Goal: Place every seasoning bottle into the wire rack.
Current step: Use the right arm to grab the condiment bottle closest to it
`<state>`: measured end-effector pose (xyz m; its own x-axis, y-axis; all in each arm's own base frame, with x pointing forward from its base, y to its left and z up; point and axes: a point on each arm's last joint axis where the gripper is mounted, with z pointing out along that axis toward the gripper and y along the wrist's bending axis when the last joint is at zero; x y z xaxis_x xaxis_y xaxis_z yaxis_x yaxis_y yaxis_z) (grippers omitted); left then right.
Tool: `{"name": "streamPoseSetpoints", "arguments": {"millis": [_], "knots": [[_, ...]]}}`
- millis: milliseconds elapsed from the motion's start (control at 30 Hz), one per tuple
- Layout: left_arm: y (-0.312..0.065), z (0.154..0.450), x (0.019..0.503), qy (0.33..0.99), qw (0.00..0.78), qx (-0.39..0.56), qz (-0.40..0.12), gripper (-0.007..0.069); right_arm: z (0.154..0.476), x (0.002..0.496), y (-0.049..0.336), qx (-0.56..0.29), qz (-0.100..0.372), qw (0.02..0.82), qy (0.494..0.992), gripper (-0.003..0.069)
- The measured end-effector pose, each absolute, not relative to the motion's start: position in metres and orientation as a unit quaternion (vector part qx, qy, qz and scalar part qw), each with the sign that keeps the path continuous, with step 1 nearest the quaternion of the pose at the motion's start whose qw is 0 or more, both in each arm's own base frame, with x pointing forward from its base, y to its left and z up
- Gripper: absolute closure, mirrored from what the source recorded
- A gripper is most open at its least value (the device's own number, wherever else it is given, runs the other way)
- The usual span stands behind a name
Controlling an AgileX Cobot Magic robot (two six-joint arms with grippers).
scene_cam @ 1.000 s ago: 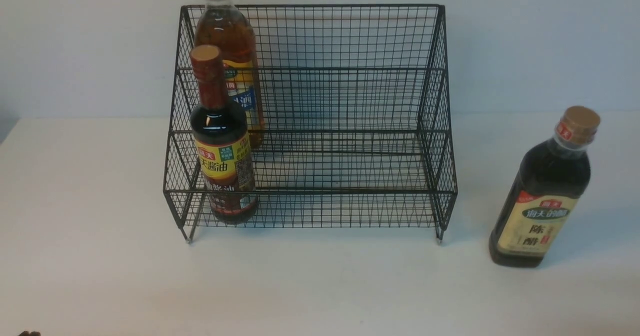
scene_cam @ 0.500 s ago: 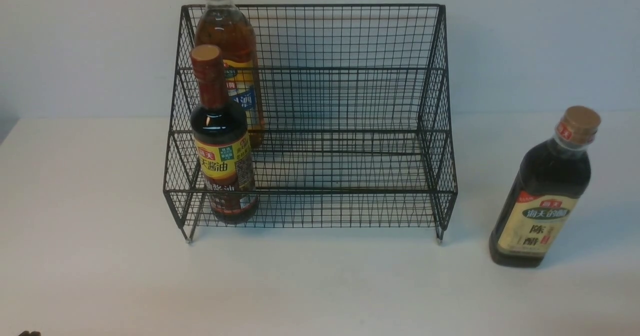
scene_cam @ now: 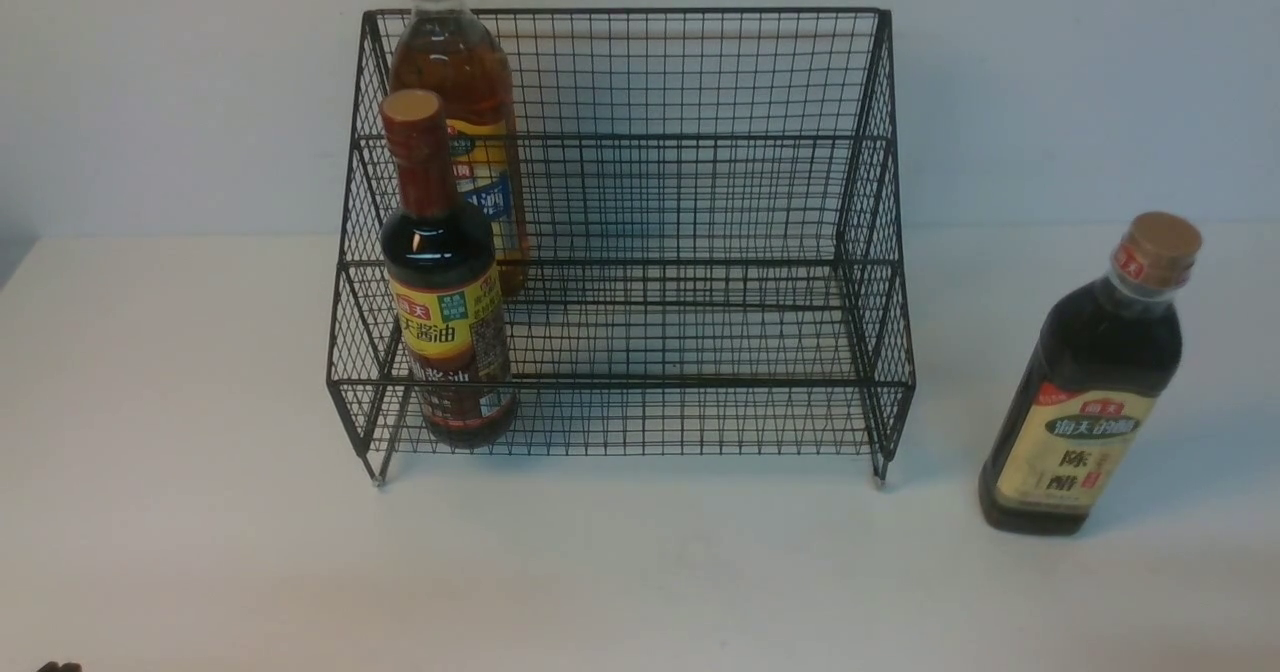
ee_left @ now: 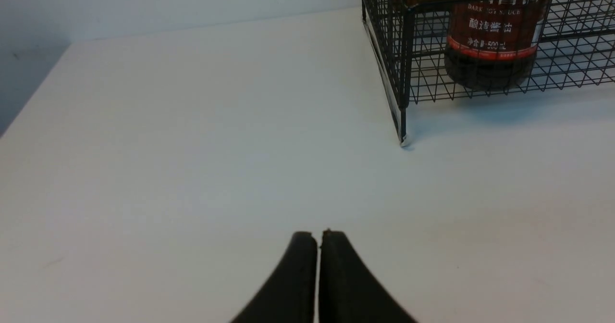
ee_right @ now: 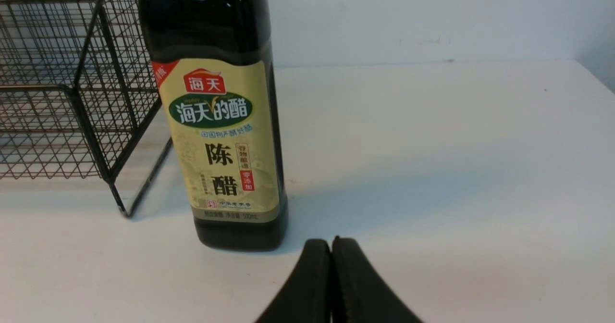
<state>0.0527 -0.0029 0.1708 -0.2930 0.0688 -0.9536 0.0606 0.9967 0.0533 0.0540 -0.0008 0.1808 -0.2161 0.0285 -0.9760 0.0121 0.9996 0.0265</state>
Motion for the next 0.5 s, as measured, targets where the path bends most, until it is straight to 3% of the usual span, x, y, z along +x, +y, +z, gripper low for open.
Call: {"name": "streamPoseSetpoints", "arguments": {"millis": [167, 233, 300, 333, 500], "knots": [[-0.003, 0.171, 0.053, 0.804, 0.593, 0.040, 0.003, 0.0630, 0.186, 0.056, 0.001, 0.043, 0.046, 0.658, 0.751, 0.0671], [-0.003, 0.171, 0.053, 0.804, 0.593, 0.040, 0.003, 0.0630, 0.200, 0.057, 0.001, 0.084, 0.097, 0.710, 0.692, 0.0671], [-0.003, 0.171, 0.053, 0.804, 0.593, 0.040, 0.003, 0.0630, 0.205, 0.056, 0.000, 0.100, 0.113, 0.728, 0.669, 0.0671], [-0.003, 0.171, 0.053, 0.804, 0.593, 0.040, 0.003, 0.0630, 0.213, 0.055, -0.001, 0.124, 0.137, 0.751, 0.635, 0.0671], [-0.003, 0.171, 0.053, 0.804, 0.593, 0.040, 0.003, 0.0630, 0.223, 0.053, -0.005, 0.149, 0.156, 0.783, 0.584, 0.0671]]}}
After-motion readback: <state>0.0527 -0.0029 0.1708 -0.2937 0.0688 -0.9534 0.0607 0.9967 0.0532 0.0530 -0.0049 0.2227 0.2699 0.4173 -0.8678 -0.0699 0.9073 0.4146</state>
